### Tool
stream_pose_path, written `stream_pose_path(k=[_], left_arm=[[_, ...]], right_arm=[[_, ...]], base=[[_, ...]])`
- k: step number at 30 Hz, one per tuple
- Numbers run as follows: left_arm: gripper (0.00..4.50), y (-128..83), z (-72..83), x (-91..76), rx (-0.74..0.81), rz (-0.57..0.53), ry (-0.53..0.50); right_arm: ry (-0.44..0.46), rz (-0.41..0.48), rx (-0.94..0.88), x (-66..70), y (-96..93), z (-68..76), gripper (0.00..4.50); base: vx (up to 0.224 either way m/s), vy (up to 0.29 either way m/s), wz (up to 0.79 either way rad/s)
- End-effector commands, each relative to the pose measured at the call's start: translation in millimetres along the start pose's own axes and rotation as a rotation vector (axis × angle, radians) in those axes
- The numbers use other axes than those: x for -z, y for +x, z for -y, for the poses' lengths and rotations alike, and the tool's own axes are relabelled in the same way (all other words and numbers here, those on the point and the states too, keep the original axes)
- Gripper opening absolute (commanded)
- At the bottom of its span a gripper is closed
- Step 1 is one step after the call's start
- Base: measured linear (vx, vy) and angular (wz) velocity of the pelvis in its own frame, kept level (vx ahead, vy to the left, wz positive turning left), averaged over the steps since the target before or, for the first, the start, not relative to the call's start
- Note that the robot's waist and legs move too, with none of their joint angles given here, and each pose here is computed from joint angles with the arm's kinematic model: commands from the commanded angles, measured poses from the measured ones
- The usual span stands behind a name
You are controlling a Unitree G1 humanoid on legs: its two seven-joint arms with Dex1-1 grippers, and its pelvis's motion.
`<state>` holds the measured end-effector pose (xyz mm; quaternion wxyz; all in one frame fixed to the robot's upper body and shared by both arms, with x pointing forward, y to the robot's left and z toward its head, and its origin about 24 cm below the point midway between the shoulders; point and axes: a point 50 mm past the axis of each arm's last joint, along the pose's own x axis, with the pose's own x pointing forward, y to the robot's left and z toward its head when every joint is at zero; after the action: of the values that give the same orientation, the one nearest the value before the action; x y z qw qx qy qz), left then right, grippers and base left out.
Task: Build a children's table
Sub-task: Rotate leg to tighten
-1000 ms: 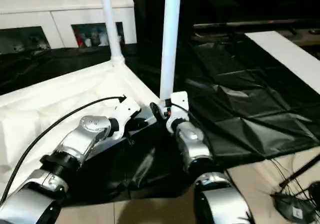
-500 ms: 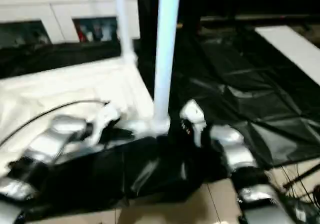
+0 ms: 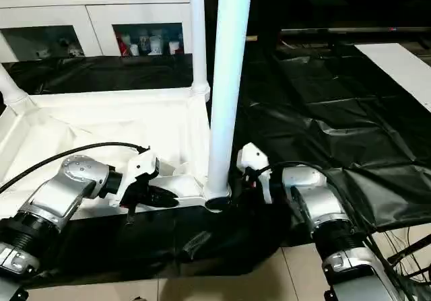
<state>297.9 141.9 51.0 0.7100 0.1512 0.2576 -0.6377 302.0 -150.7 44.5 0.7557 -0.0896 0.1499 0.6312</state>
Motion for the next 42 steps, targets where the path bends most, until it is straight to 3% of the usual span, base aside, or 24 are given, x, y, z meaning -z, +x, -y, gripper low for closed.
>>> stream_pose_path(k=[1,8,15,25,28,34,35,37,42], left_arm=[[0.00,2.8,3.7,6.7,0.036,-0.047,-0.020],[0.00,1.9,3.8,8.1,0.032,-0.056,-0.023],[0.00,1.2,3.4,8.9,0.025,-0.059,-0.026],[0.00,2.6,3.4,9.4,0.021,-0.056,-0.034],[0.00,11.5,-4.4,8.7,-0.088,-0.020,-0.056],[0.00,31.6,-15.2,5.6,-0.251,0.016,-0.143],[0.00,31.6,-15.2,5.6,-0.251,0.016,-0.143],[0.00,51.1,-22.4,-2.9,-0.362,0.058,-0.232],[0.00,74.3,-26.5,-13.2,-0.449,0.076,-0.300]], right_arm=[[-0.013,-0.014,-0.020,-4.7,1.3,2.1,3.91],[0.000,-0.025,-0.031,-3.4,2.9,1.6,3.49],[-0.005,-0.029,-0.027,-2.8,3.1,2.6,2.79],[0.025,0.007,-0.002,0.0,7.0,2.0,2.69],[0.090,0.057,0.300,6.7,18.5,18.0,2.69],[0.281,0.162,0.545,11.8,41.6,23.6,2.68],[0.281,0.162,0.545,11.8,41.6,23.6,2.67],[0.356,0.166,0.681,11.7,67.3,22.3,2.67],[0.372,0.124,0.856,5.9,92.1,23.4,2.67]], base=[[0.000,0.000,0.00],[0.000,0.000,0.00],[0.000,0.000,0.00],[0.000,0.000,0.00],[0.000,0.000,0.00],[0.000,0.000,0.00],[0.000,0.000,0.00],[0.000,0.000,0.00],[0.000,0.000,0.00]])
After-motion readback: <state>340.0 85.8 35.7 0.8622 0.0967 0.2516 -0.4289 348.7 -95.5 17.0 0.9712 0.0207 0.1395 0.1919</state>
